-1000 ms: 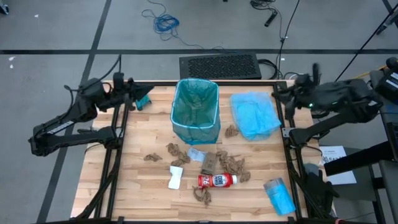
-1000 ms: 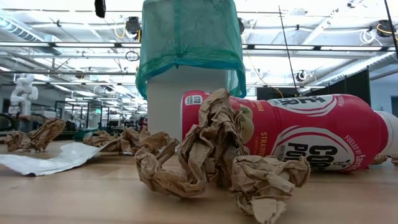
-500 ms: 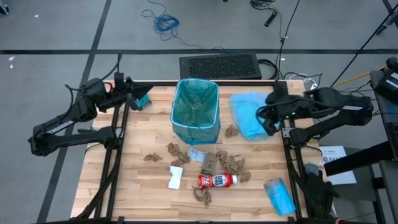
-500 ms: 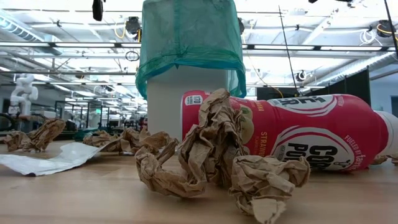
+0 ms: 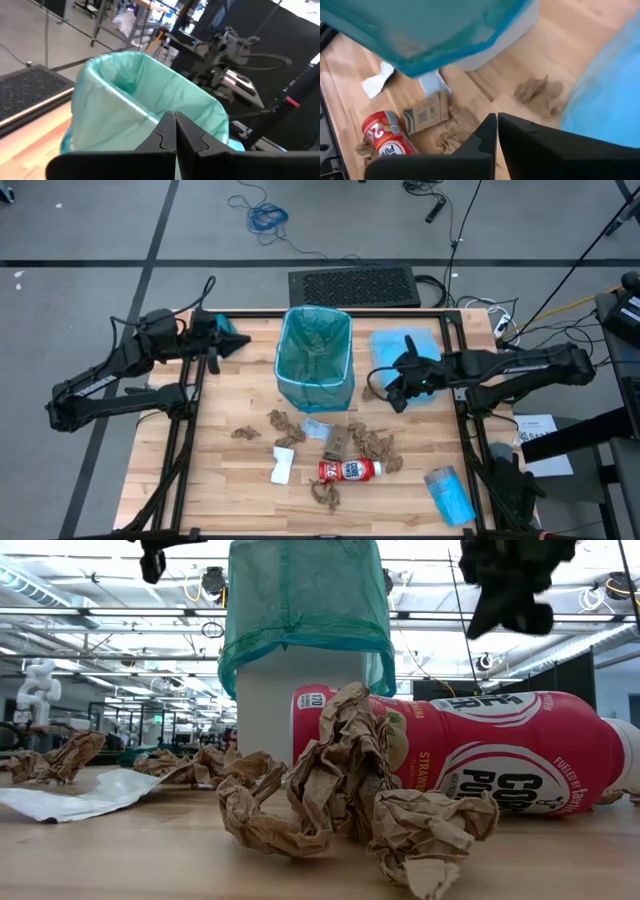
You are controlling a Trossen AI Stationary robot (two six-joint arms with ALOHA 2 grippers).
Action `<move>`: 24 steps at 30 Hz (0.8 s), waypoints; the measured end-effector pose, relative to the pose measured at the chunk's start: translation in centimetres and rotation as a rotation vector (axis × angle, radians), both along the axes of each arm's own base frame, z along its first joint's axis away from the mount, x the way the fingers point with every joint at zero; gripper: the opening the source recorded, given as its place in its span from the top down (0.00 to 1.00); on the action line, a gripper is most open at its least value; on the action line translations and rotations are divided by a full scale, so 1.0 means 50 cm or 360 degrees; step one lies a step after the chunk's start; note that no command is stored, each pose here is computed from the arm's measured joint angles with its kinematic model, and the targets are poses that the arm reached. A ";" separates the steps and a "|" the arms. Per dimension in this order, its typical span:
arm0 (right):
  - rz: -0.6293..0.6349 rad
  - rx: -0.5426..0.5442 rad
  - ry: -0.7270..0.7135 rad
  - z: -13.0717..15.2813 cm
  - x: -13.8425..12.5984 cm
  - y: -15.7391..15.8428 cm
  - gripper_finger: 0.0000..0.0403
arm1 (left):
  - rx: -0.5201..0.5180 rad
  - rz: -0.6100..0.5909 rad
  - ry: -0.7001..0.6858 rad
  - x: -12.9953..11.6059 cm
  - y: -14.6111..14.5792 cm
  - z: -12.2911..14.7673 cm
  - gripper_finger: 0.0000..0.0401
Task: Place trash/remove bag and relplace
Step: Put the brown paper into the blue trash bag inside the white trash bin
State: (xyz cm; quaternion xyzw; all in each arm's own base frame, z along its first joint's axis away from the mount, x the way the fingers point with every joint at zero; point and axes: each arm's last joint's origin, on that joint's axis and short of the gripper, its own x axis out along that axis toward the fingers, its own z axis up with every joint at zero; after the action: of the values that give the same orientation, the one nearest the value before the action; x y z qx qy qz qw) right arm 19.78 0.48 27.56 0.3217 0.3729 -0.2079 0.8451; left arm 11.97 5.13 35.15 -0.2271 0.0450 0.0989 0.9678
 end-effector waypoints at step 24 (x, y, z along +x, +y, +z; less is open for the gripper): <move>-0.0131 0.0093 0.0072 -0.103 0.083 -0.082 0.84 | 0.0026 0.0003 0.0054 0.006 0.003 -0.007 0.87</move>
State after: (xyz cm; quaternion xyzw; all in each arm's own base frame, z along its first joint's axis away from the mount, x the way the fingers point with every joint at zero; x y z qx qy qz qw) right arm 23.91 -3.65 22.44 0.3564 0.3843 -0.2386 0.8175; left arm 12.27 5.30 34.83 -0.2175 0.0604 0.1041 0.9686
